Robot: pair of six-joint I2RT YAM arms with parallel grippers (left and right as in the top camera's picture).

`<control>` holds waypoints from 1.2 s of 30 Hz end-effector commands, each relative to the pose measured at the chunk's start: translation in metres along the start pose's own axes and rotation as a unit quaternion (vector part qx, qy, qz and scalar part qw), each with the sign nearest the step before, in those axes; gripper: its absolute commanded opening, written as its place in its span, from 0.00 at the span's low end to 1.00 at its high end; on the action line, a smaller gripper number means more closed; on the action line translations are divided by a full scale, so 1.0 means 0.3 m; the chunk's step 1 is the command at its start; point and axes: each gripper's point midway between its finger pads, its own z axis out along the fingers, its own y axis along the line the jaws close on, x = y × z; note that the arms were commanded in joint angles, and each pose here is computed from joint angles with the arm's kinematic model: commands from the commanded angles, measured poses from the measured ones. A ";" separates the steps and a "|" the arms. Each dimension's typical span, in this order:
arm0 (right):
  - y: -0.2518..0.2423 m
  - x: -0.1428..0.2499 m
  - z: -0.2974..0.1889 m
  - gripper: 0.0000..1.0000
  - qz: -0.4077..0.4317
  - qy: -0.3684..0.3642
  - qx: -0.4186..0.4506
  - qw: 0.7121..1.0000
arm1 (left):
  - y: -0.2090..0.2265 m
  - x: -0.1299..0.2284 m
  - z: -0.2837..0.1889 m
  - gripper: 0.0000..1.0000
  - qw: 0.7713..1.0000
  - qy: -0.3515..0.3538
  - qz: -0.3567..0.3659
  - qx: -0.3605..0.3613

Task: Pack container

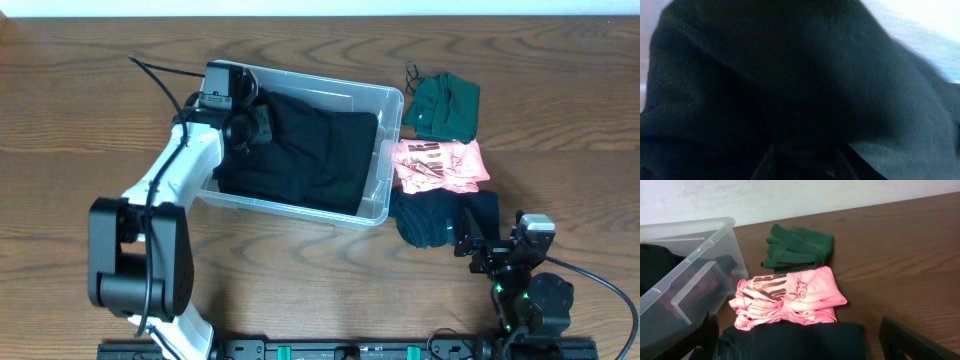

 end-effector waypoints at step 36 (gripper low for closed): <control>0.017 -0.012 -0.001 0.99 0.015 -0.008 -0.012 1.000 | 0.520 -0.144 -1.178 0.98 0.892 -0.341 -0.246 -0.166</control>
